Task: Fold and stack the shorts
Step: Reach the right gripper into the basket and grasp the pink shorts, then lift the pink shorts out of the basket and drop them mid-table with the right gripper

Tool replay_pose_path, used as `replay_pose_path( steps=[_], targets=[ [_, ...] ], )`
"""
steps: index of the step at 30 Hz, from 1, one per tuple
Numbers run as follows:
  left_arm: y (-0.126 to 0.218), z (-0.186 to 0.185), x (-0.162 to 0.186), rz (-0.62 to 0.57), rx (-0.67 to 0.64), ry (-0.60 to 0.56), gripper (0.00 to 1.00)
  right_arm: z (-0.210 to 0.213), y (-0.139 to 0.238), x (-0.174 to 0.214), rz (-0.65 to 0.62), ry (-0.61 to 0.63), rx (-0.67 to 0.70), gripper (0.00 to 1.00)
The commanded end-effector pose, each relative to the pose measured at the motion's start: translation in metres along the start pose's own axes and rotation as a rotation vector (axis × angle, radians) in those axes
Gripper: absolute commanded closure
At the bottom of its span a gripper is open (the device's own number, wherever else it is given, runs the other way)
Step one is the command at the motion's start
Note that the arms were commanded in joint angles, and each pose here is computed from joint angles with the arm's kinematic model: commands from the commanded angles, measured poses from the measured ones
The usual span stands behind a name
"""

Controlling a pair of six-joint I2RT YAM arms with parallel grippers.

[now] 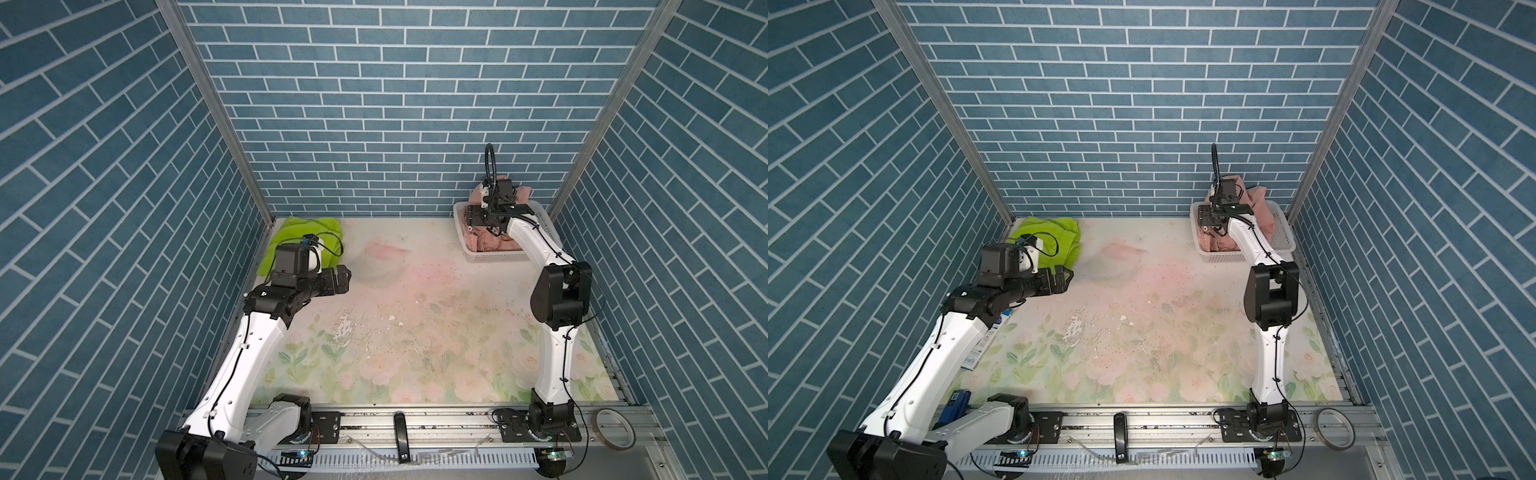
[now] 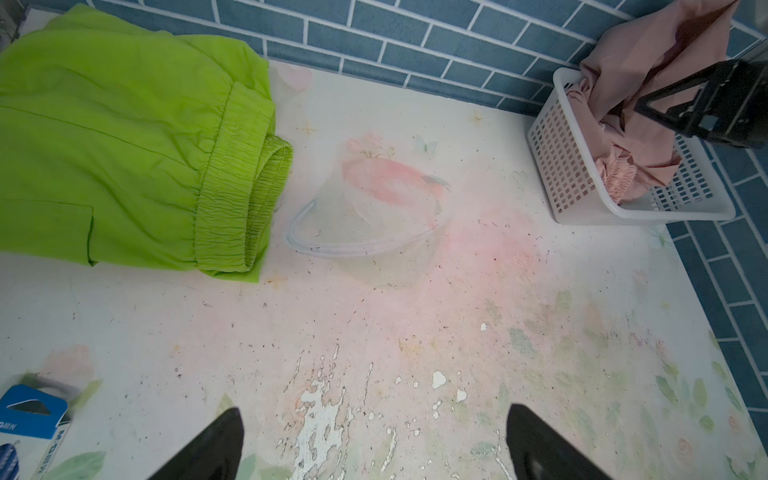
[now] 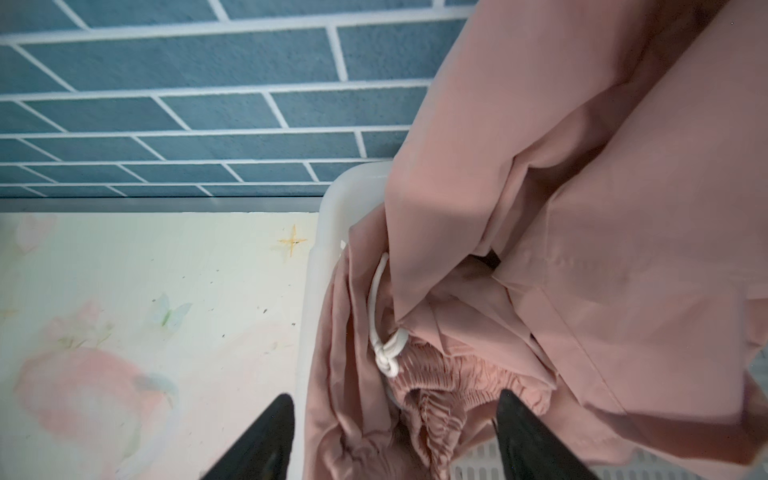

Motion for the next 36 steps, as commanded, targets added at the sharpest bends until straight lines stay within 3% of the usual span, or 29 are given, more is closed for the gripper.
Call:
replay_pose_path(
  steps=[1,5,7,8,11,12,20,29,36],
  targets=[
    [-0.002,0.0,0.013,0.047,0.004,0.012,0.0,-0.007,-0.031,0.008,-0.019,-0.041,0.058,0.23],
    [-0.002,0.002,0.019,0.057,-0.004,0.018,0.0,-0.003,-0.054,0.003,-0.044,-0.063,0.019,0.23],
    [-0.002,0.001,0.018,0.061,0.003,0.019,0.0,-0.004,-0.063,0.001,-0.043,-0.067,0.023,0.32],
    [-0.001,-0.001,0.018,0.064,0.012,0.021,0.0,-0.006,-0.067,0.0,-0.044,-0.063,0.037,0.42],
    [0.001,-0.004,0.014,0.045,0.032,0.02,0.0,-0.008,-0.06,-0.011,-0.083,-0.038,0.063,0.91],
    [0.002,-0.005,0.013,0.037,0.038,0.02,0.0,-0.008,-0.051,-0.017,-0.101,-0.034,0.068,1.0],
    [-0.002,-0.006,0.02,0.032,0.056,0.034,0.0,0.006,0.065,-0.08,-0.323,-0.005,0.047,1.0],
    [-0.001,-0.007,0.013,-0.001,0.056,0.028,0.0,0.036,0.187,-0.143,-0.548,-0.034,-0.103,1.0],
    [0.01,-0.01,0.008,-0.044,0.067,0.017,0.0,0.097,0.301,-0.165,-0.675,0.11,-0.287,1.0]
  ],
)
Point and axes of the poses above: each gripper's point midway between its finger pads, its own y axis back along the fingers, its own z axis along the line the jaws close on, x = y × z, the point moved 3 cm from there along y, back along the fingers, and after that the axes turned 9 degrees about -y, right-handed, at the moved point
